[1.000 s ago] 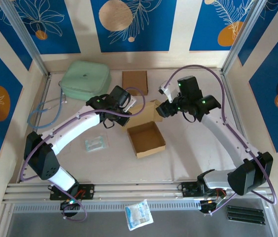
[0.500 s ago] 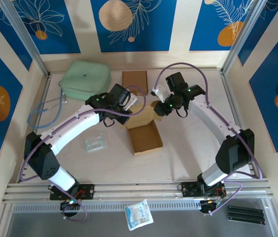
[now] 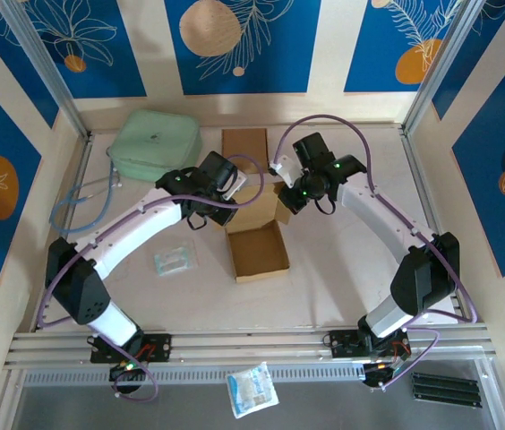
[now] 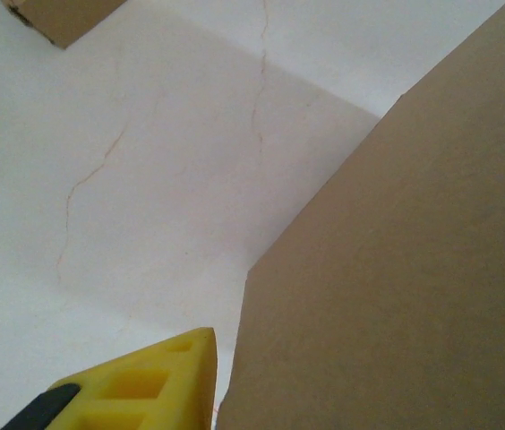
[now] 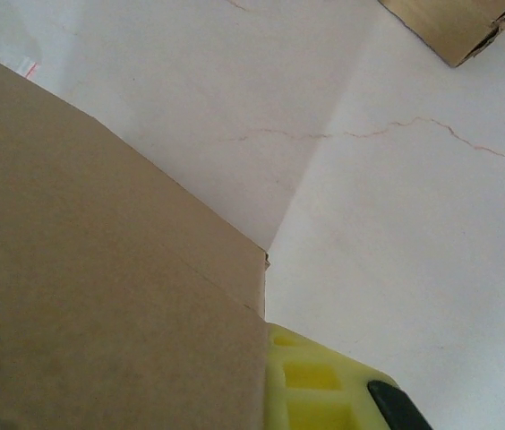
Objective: Fold the paper box
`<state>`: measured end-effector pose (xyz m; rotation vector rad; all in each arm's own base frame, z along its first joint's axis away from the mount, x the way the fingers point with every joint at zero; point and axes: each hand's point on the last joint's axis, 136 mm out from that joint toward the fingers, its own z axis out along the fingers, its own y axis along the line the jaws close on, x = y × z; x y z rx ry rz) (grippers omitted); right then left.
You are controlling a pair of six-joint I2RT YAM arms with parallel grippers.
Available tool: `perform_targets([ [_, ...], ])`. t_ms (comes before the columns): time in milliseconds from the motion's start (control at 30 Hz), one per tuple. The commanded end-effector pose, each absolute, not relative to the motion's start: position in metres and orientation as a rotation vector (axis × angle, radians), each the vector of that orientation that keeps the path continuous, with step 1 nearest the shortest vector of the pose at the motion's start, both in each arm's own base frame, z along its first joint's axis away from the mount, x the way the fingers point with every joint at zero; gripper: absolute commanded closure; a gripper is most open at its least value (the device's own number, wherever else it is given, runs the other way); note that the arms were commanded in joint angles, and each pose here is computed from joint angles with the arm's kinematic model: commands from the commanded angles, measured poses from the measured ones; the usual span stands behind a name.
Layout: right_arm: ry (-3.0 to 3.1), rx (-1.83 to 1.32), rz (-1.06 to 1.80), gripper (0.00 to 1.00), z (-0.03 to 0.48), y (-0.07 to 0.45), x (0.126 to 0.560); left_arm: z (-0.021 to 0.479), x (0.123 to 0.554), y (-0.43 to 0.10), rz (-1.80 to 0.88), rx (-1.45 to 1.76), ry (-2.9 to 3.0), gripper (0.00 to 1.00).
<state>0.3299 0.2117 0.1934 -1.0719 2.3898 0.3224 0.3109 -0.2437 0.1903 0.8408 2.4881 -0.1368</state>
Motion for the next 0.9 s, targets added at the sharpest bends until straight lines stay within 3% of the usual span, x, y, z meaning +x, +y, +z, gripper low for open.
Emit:
perform_targets([
  [0, 2.335, -1.028, 0.287, 1.0, 0.213, 0.213, 0.337, 0.187, 0.311, -0.23, -0.089, 0.779, 2.559, 0.7],
  [233, 2.344, -0.963, 0.252, 1.0, 0.215, 0.213, 0.343, 0.181, 0.31, -0.218, -0.043, 0.725, 2.608, 0.71],
  [433, 2.355, -0.853, 0.252, 1.0, 0.218, 0.216, 0.351, 0.18, 0.316, -0.227, -0.153, 0.642, 2.61, 0.86],
  [633, 2.416, -0.488, 0.371, 1.0, 0.228, 0.22, 0.362, 0.197, 0.344, -0.233, -0.204, 0.398, 2.525, 0.99],
  [867, 2.337, -0.103, 0.476, 1.0, 0.231, 0.213, 0.38, 0.205, 0.378, -0.245, -0.267, 0.217, 2.416, 1.0],
])
